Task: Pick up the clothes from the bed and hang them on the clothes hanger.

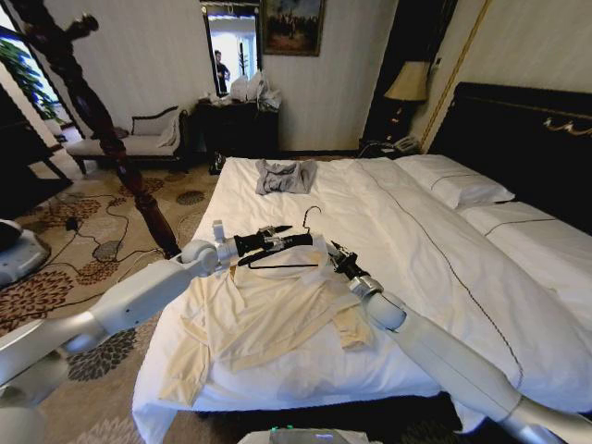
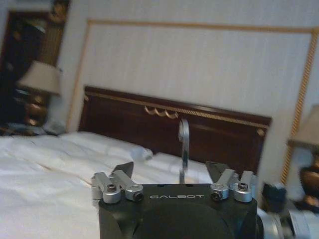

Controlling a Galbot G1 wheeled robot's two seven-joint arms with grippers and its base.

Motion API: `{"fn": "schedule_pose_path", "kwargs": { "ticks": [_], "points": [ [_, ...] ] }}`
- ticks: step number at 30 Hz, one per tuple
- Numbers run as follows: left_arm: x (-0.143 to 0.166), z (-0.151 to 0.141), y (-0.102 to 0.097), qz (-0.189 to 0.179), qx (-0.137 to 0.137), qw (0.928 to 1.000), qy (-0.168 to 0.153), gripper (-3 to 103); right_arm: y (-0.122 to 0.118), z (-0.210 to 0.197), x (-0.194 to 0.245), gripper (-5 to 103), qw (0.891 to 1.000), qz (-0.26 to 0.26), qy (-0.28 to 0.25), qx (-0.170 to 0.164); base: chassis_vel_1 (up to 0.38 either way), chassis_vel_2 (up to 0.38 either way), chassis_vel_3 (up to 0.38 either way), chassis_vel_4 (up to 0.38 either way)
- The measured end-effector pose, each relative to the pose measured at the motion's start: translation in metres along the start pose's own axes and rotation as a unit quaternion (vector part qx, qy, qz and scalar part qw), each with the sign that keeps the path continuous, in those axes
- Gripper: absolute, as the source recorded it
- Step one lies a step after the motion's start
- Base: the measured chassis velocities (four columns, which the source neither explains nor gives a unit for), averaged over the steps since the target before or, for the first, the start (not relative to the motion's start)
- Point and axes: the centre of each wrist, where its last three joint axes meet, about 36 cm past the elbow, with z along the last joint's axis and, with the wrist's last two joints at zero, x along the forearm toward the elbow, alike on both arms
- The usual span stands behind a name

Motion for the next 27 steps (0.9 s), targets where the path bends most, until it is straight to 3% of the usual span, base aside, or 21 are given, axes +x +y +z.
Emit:
{"fn": "schedule_pose_path", "kwargs": {
  "ticks": [4,5,10,11,13,18,23,27],
  "points": [
    [0.014,-0.015,-0.010,-0.041,-0.007,0.9981,-0.046,99,-0.002,0.002,0.002,20,1.000,0.005,0.002,0.001,0.000,0.000,0.000,0.000],
    [0.014,-0.015,-0.010,-0.041,-0.007,0.9981,-0.046,99,-0.002,0.002,0.002,20,1.000,0.005,0.002,0.001,0.000,0.000,0.000,0.000],
    [0.049,-0.042,-0.015,-0.132,-0.026,0.9848,-0.111,100,-0.005,0.001,0.002,20,1.000,0.011,0.000,0.001,0.000,0.000,0.000,0.000],
    [0.049,-0.042,-0.015,-0.132,-0.026,0.9848,-0.111,100,-0.005,0.001,0.002,20,1.000,0.011,0.000,0.001,0.000,0.000,0.000,0.000],
    [0.075,-0.045,-0.016,-0.175,-0.028,0.9764,-0.123,100,-0.006,0.000,0.003,20,1.000,0.012,0.000,0.001,0.000,0.000,0.000,0.000],
    [0.126,-0.021,-0.020,-0.244,-0.014,0.9636,-0.108,100,-0.007,-0.001,0.005,20,1.000,0.011,0.000,0.002,0.000,0.000,0.000,0.000],
    [0.160,0.019,-0.035,-0.266,-0.003,0.9618,-0.066,100,-0.009,0.000,0.006,20,1.000,0.015,0.004,0.000,0.000,0.000,0.000,0.000],
    [0.168,0.050,-0.045,-0.281,0.005,0.9587,-0.043,100,-0.011,0.003,0.012,20,1.000,0.017,0.010,0.003,0.000,0.000,0.000,0.000]
  ]
}}
